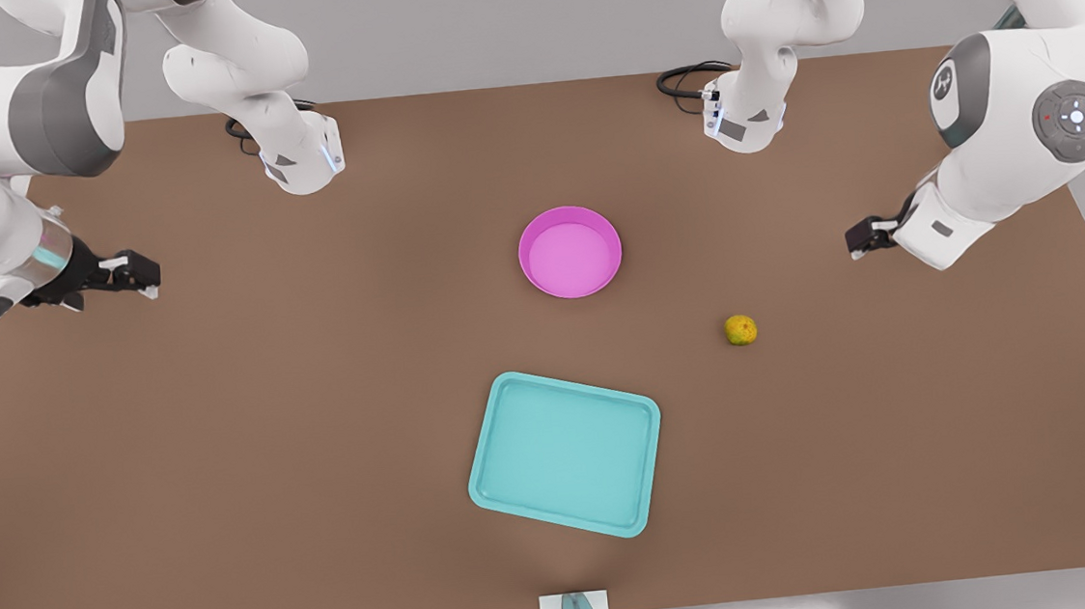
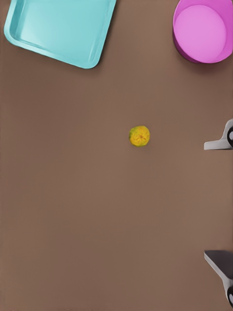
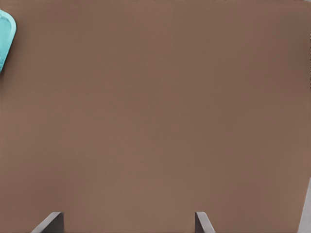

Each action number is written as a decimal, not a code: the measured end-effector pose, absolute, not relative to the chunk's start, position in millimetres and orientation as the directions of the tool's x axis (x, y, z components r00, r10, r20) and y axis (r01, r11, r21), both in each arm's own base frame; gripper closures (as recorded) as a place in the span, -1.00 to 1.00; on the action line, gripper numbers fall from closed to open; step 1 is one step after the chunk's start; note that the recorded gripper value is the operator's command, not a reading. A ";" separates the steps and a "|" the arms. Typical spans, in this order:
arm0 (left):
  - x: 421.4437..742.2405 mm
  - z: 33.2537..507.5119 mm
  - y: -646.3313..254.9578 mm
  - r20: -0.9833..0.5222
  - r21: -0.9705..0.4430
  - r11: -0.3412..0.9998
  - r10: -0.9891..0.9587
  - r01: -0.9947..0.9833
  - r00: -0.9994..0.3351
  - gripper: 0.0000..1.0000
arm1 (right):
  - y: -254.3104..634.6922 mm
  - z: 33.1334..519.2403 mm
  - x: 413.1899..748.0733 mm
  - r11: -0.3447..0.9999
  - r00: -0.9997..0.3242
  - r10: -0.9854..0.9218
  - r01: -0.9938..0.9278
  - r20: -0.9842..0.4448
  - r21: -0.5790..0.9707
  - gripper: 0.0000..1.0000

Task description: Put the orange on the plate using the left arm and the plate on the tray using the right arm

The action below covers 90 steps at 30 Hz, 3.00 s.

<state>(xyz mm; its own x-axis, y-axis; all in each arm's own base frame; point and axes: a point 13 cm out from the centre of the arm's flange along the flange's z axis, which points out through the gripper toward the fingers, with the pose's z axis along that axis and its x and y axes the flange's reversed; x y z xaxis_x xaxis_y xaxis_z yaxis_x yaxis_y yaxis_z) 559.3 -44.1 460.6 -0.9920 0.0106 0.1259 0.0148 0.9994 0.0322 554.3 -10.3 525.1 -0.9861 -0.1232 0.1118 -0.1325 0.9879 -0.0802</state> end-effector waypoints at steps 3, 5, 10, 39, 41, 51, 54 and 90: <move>564.6 453.4 -46.9 0.124 0.033 0.999 0.005 0.010 -0.992 -1.00 | -10.0 525.4 560.3 0.986 -0.987 -0.135 -0.143 0.093 -0.083 -1.00; 574.0 395.6 -58.1 0.215 0.040 0.999 0.014 0.023 -0.977 -1.00 | -9.9 525.7 563.2 0.985 -0.986 -0.141 -0.148 0.084 -0.085 -1.00; 536.8 193.3 -89.5 0.442 0.053 0.995 0.052 0.084 -0.896 -1.00 | -9.9 524.8 567.5 0.983 -0.985 -0.153 -0.159 0.074 -0.087 -1.00; 527.7 41.6 -120.5 0.263 0.037 0.994 0.090 0.103 -0.961 -0.46 | -8.0 513.8 574.6 0.978 -0.980 -0.183 -0.190 0.083 -0.083 -1.00; 527.0 39.9 -120.1 0.265 0.039 0.994 0.088 0.102 -0.960 -0.42 | -8.4 513.3 574.8 0.978 -0.979 -0.183 -0.190 0.083 -0.083 -1.00; 526.5 37.1 -119.7 0.267 0.047 0.995 0.076 0.092 -0.961 -0.26 | -11.5 509.7 576.1 0.978 -0.979 -0.183 -0.190 0.089 -0.081 -1.00; 528.8 48.0 -124.0 0.257 0.049 0.995 0.075 0.091 -0.964 -0.28 | -11.5 509.0 576.4 0.978 -0.979 -0.183 -0.191 0.090 -0.079 -1.00; 582.0 468.4 -117.3 0.147 0.005 0.971 -0.236 -0.238 -0.961 -1.00 | 328.0 242.2 432.3 0.824 -0.772 -0.563 -0.495 0.295 0.276 -1.00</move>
<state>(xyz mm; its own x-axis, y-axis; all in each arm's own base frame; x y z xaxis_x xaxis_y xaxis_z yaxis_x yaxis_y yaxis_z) 582.0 -117.3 468.4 -0.9605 -0.2361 0.1470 -0.2379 0.9713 0.0055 432.3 328.0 242.2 -0.7721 -0.5631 0.2946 -0.4954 0.8237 0.2759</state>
